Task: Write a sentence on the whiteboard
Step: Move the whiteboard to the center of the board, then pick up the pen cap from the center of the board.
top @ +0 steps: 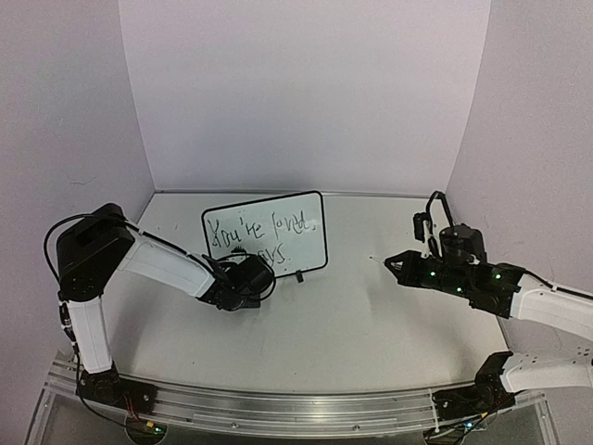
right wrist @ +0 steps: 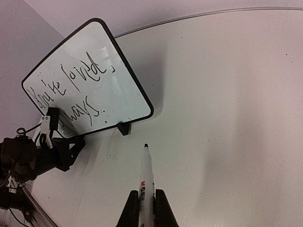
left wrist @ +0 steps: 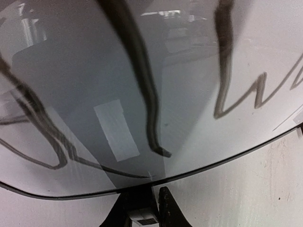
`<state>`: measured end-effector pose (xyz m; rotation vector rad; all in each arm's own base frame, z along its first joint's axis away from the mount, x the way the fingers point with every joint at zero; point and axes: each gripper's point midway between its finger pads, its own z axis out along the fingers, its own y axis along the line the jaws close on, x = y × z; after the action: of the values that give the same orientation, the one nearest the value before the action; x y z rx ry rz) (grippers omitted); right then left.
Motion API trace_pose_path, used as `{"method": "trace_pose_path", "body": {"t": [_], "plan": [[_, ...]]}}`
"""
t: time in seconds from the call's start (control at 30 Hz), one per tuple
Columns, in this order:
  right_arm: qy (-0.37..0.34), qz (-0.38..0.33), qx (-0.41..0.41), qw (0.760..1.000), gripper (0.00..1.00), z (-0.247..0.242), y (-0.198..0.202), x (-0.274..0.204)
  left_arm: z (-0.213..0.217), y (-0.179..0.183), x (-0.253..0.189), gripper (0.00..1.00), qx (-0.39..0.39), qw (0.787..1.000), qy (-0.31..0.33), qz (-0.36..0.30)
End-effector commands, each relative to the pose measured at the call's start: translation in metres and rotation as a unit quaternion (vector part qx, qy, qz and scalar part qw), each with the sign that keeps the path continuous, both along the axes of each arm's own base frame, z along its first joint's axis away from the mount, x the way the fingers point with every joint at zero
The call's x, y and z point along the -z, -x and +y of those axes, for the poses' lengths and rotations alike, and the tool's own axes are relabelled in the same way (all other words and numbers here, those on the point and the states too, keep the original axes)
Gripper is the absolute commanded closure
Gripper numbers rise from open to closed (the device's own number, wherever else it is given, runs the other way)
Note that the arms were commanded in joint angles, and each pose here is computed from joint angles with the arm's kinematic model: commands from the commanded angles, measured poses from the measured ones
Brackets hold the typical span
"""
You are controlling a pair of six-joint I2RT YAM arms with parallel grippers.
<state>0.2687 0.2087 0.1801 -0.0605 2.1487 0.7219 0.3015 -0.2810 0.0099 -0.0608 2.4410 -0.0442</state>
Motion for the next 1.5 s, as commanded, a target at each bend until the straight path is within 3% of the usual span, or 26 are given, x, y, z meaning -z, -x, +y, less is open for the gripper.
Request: {"method": "trace_pose_path", "body": {"t": [0.0, 0.23, 0.5, 1.23, 1.47], "plan": [[-0.014, -0.009, 0.003, 1.000, 1.00, 0.002, -0.003, -0.005, 0.002, -0.011, 0.001, 0.83, -0.013, 1.000, -0.002, -0.012], [-0.015, -0.009, 0.004, 1.000, 1.00, 0.002, -0.003, -0.006, -0.005, -0.021, 0.001, 0.88, -0.008, 1.000, -0.006, -0.017], [-0.018, -0.010, 0.004, 1.000, 1.00, 0.002, -0.002, -0.007, -0.014, -0.036, 0.000, 1.00, -0.009, 1.000, -0.004, -0.026], [-0.025, -0.015, 0.009, 1.000, 1.00, -0.001, -0.001, -0.011, -0.045, -0.103, 0.000, 1.00, 0.007, 0.999, 0.013, -0.046], [-0.029, -0.018, 0.009, 0.999, 1.00, -0.001, 0.000, -0.015, -0.052, -0.109, 0.000, 0.97, 0.024, 0.998, 0.016, -0.052]]}}
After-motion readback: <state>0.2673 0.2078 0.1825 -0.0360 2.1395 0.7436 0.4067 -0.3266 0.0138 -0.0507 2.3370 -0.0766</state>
